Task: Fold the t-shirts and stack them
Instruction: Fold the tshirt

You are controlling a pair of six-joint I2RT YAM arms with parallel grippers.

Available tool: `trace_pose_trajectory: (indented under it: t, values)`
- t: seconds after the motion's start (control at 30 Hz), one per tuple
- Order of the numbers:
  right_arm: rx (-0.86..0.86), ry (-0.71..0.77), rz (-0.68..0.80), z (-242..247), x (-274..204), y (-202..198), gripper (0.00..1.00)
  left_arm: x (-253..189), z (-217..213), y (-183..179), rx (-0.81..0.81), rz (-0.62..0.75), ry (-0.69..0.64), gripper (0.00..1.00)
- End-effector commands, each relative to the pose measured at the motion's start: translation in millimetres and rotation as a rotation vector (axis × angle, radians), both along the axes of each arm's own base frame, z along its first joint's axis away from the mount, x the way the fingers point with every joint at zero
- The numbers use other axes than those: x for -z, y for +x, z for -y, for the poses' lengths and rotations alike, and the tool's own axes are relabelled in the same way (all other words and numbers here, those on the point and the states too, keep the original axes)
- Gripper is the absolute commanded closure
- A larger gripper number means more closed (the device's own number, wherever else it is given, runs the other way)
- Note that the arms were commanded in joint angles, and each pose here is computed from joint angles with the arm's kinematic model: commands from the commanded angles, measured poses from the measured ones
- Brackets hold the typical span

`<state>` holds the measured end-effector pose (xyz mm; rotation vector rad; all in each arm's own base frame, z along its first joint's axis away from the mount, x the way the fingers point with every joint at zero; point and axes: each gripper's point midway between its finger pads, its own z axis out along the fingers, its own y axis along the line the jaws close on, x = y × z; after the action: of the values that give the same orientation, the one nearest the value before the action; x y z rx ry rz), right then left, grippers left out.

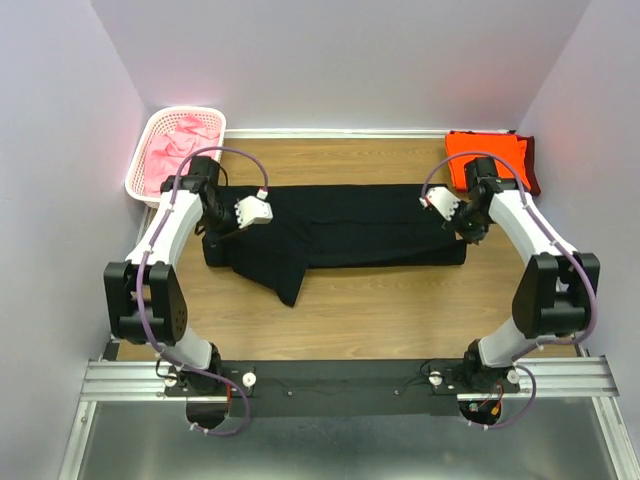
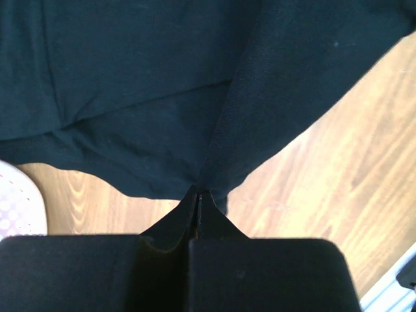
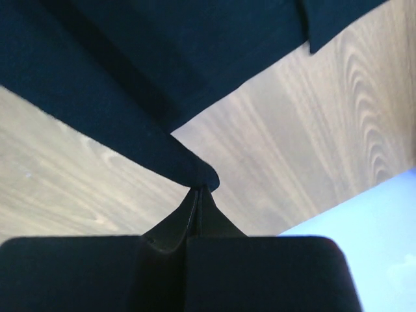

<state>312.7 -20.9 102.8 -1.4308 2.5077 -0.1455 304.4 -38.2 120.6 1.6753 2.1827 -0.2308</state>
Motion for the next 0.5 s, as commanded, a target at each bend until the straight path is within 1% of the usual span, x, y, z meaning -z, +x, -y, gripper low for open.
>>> trace_pose_trajectory:
  t: [0.0,0.03,0.2,0.47]
  values:
    - [-0.026,0.002,-0.028,1.6,11.5,20.9,0.99,-8.2,-2.0,31.1,-0.030,0.033,-0.025,1.00]
    - [-0.022,0.001,-0.013,2.7,8.0,29.5,1.00,-7.8,-3.1,35.6,-0.038,0.030,-0.024,1.00]
    - [-0.028,-0.009,-0.021,6.6,14.3,48.4,0.99,-1.3,-6.8,56.3,-0.056,0.002,-0.032,1.00]
    - [-0.026,-0.010,-0.043,7.9,31.0,79.6,0.99,7.7,-4.7,91.4,-0.082,0.010,-0.047,1.00]
